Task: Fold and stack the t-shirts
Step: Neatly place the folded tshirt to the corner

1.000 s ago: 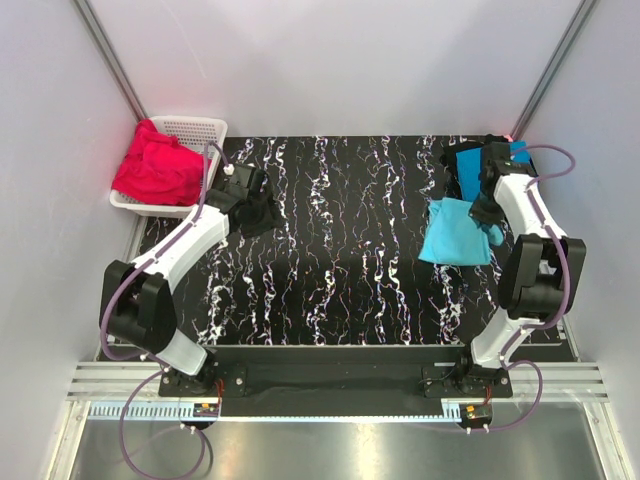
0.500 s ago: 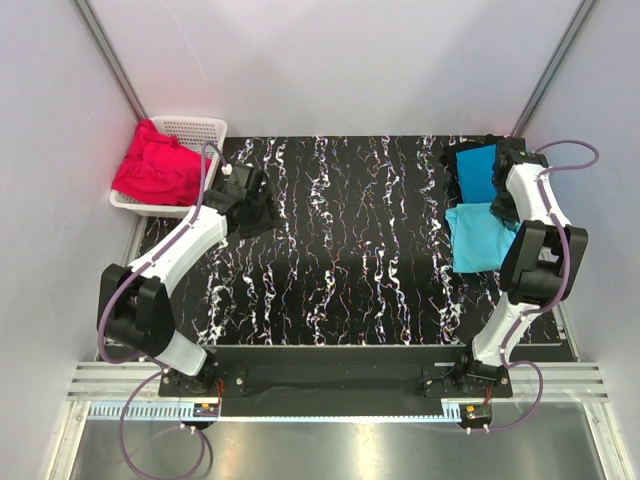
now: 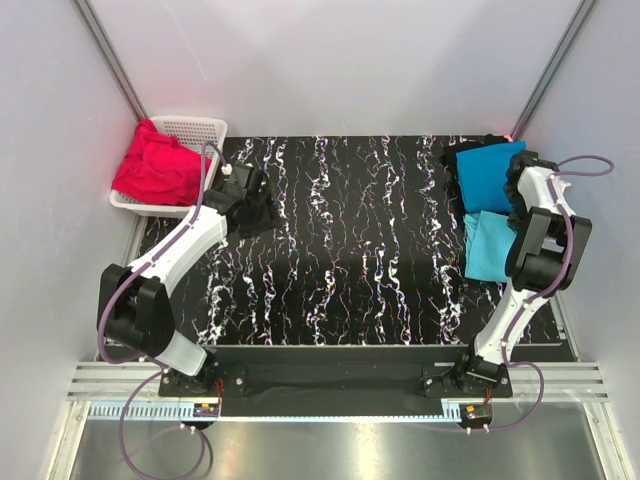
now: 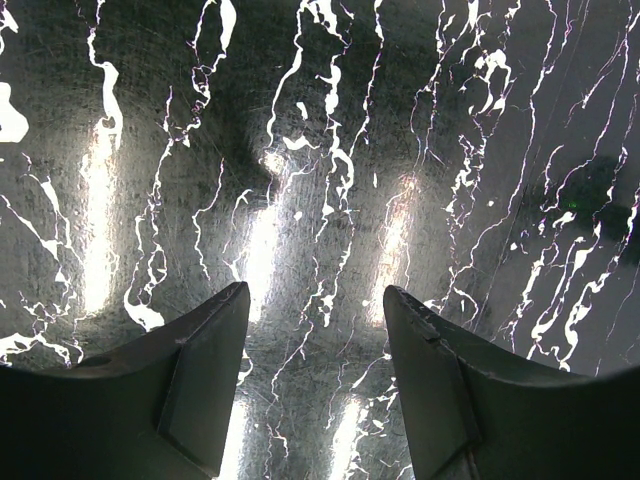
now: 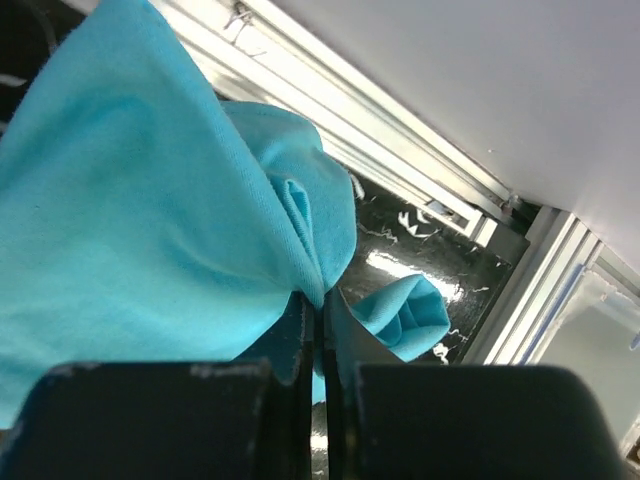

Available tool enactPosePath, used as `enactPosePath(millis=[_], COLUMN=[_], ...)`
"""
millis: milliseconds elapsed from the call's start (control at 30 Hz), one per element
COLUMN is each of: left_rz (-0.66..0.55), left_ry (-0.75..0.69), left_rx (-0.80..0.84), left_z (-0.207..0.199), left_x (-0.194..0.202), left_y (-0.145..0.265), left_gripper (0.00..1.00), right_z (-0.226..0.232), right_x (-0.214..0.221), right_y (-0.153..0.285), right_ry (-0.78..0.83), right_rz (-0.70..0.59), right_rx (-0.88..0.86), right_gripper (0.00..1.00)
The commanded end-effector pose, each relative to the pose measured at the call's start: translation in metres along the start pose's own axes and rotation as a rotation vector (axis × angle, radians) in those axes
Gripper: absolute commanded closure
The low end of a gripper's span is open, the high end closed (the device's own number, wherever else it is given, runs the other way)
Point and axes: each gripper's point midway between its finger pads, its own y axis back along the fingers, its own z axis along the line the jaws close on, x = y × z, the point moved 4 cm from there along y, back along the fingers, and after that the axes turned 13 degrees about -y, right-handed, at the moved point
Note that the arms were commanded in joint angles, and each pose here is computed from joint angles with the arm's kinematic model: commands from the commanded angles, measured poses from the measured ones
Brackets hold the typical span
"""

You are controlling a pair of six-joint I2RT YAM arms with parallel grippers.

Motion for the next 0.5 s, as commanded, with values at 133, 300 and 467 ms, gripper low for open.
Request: enactPosePath(millis=[133, 300, 467], left_rz=[-0.069, -0.068, -0.062], left_ry=[-0.011, -0.018, -0.018], left_rx=[0.007, 0.007, 0.008], left_z=[-0.002, -0.003, -0.003], left_x=[-0.019, -0.021, -0.020], left_y=[0.017, 0.017, 0.016], left_gripper=[0.38, 0.38, 0.38], right_z=[-0.016, -0.004, -0.010], right_x=[-0.031, -0.024, -0.029], right_y=[-0.019, -0.026, -0.018], right_ry=[-0.082, -0.078, -0.107], right_rz=[-0.041, 0.009, -0.021], right_rx=[0.073, 0.024, 0.006], right_gripper=[1.00, 0.66, 0.49])
